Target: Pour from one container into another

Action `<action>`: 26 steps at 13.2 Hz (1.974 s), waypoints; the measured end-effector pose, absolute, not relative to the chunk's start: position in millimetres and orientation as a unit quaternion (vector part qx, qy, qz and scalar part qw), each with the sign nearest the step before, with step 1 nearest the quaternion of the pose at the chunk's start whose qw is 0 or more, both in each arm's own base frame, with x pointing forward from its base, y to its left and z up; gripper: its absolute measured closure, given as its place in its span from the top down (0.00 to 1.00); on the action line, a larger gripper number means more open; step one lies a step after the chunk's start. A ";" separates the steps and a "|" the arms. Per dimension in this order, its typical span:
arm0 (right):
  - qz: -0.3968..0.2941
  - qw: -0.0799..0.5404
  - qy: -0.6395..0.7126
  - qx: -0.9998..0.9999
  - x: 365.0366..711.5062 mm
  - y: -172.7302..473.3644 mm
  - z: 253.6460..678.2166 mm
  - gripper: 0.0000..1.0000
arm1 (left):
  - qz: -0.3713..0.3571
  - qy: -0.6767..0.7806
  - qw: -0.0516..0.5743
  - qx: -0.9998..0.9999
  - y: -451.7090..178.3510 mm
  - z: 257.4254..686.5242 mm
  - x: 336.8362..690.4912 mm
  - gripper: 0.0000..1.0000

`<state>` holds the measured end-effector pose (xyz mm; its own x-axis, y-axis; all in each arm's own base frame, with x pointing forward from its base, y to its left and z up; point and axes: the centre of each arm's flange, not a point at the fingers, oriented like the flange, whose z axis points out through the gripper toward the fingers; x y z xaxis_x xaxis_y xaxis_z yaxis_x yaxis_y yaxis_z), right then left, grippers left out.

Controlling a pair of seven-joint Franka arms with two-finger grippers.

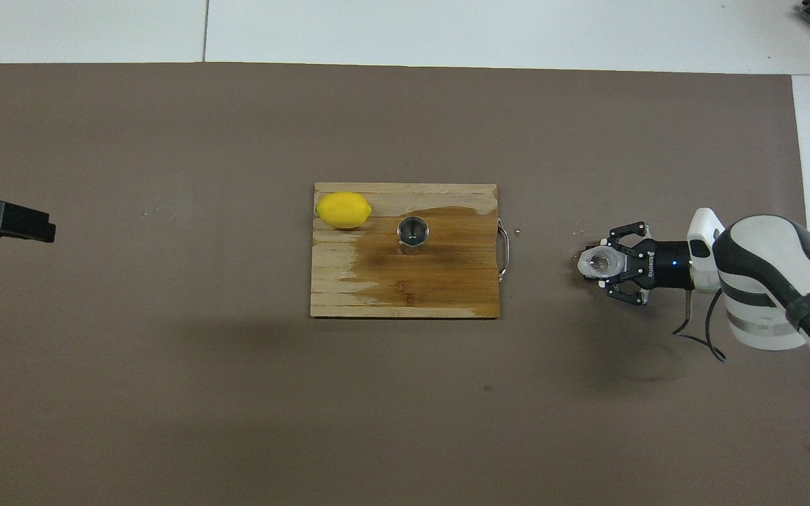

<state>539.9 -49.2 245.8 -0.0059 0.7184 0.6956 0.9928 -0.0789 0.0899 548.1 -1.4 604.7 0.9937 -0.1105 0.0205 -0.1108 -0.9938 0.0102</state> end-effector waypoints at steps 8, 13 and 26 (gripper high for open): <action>-0.241 0.199 -0.620 -0.720 552.2 -25.9 334.2 1.00 | 0.010 -0.055 0.006 0.998 -1.4 604.7 548.1 1.00; -0.120 0.178 -0.512 -0.832 546.5 -8.3 355.9 1.00 | 0.010 -0.055 0.006 0.998 -1.4 604.7 548.1 1.00; 0.091 0.002 -0.052 -0.994 550.0 -3.6 530.9 1.00 | 0.010 -0.055 0.006 0.998 -1.4 604.7 548.1 1.00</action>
